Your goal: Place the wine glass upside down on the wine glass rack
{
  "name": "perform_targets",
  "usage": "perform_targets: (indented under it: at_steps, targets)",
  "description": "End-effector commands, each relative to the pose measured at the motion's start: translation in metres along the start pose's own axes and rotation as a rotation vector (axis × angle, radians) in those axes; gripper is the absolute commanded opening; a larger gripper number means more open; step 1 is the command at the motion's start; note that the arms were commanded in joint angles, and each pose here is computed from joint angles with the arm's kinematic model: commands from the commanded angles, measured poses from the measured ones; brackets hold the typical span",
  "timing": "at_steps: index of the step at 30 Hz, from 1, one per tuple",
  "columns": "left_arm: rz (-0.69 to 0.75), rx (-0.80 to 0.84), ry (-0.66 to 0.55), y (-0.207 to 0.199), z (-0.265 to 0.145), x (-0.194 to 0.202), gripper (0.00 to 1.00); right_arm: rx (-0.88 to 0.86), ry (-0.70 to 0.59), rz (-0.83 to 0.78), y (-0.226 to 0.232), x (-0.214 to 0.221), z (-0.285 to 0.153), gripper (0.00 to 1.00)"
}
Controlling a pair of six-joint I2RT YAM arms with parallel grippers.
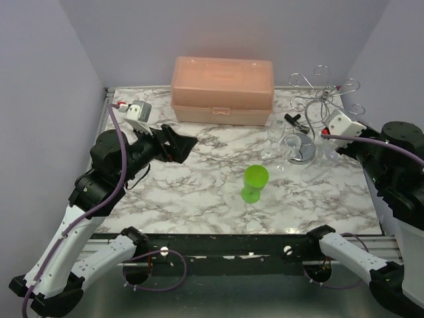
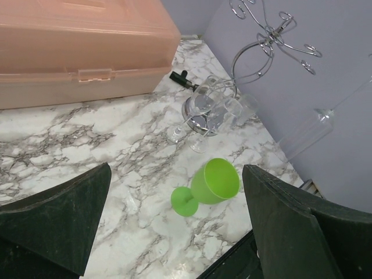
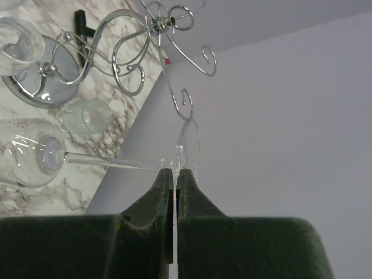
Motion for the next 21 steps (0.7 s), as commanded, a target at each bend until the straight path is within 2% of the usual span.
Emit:
perform_targets:
  at_steps: [1,6,15,18,21]
  targets:
    - [0.032,0.085,-0.035,-0.014,-0.010,-0.012,0.99,0.082,0.097,-0.030,-0.013,0.005,-0.001,0.00]
    - [0.041,0.090,-0.040,-0.013,-0.014,-0.011,0.99,0.042,0.056,-0.038,-0.012,-0.003,0.004,0.00]
    - [0.060,0.083,-0.042,-0.010,-0.016,-0.011,0.99,-0.177,-0.320,0.049,-0.025,-0.069,0.024,0.00]
    - [0.059,0.079,-0.054,-0.009,-0.019,-0.012,0.98,-0.199,-0.424,0.091,-0.037,-0.096,0.040,0.00]
    - [0.054,0.069,-0.070,-0.008,-0.021,-0.013,0.98,-0.101,-0.426,0.166,-0.055,-0.116,0.076,0.00]
Point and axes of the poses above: each gripper's point midway between its finger pads, its own z axis out along the fingers, its own y axis along the line the jaws close on, x = y × z, the point moved 7 cm from there along -z, back along the fingers, and after that the axes turned 11 degrees about -z, right-handed, at the moved point
